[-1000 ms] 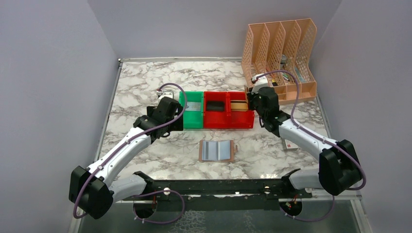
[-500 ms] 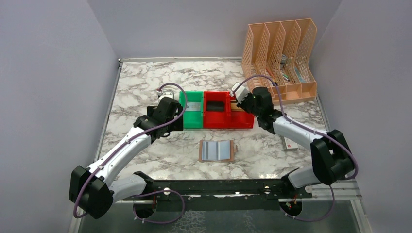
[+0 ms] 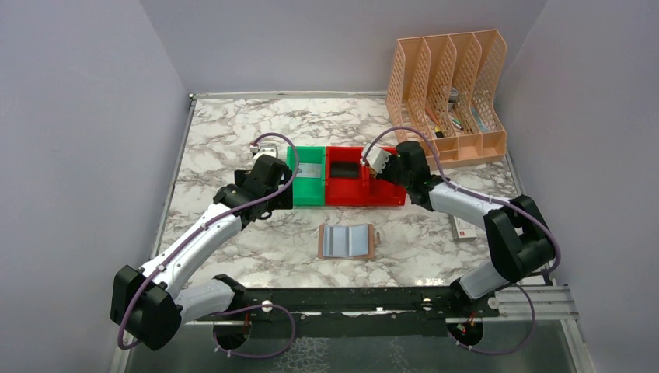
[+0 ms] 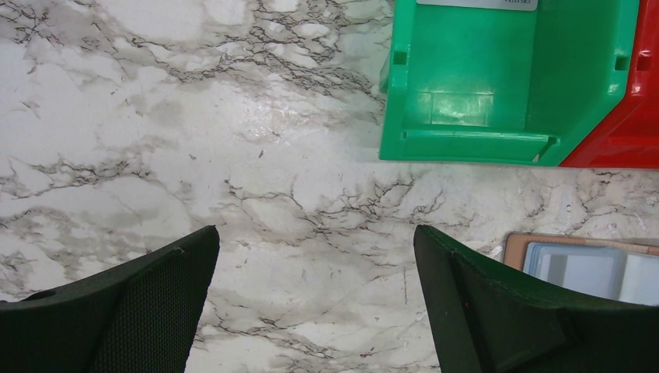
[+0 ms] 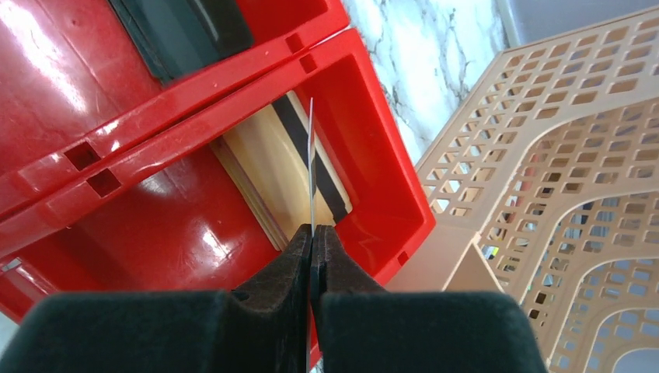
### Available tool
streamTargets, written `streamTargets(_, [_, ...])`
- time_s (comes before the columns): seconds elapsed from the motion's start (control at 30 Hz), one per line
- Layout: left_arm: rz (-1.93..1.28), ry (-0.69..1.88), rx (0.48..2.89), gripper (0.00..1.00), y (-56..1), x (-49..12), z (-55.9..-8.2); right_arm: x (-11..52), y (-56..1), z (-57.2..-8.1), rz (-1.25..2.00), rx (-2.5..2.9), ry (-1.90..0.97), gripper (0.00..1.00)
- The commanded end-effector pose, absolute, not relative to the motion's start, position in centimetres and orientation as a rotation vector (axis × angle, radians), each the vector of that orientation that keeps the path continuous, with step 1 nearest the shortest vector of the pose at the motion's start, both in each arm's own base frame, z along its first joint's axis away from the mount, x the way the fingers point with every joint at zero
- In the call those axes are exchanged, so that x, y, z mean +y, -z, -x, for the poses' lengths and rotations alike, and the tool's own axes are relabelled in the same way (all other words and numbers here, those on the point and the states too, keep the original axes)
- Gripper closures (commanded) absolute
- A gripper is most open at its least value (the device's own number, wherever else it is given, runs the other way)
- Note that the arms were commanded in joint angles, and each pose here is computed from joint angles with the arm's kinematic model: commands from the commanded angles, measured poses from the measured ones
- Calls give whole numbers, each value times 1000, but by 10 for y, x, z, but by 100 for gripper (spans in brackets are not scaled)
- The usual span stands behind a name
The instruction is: Take the credit cards out of the card holder
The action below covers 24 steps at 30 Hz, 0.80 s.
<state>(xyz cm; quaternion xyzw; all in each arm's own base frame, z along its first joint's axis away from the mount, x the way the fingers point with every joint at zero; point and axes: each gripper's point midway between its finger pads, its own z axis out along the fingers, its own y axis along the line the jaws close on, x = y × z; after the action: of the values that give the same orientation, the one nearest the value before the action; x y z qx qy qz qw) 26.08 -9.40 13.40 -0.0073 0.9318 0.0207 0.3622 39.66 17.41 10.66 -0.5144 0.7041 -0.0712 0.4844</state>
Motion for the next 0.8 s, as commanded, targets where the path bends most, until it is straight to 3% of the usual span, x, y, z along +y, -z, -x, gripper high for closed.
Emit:
streamTargets(0.0, [6, -64, 2402, 1, -131, -92, -262, 174, -105, -408, 1297, 1686, 235, 99])
streamTargets(0.5, [13, -71, 2400, 1, -131, -91, -261, 181, -84, -421, 1413, 1677, 259, 99])
streamTargets(0.77, [14, -76, 2402, 1, -129, -90, -261, 178, -73, -417, 1473, 1700, 263, 93])
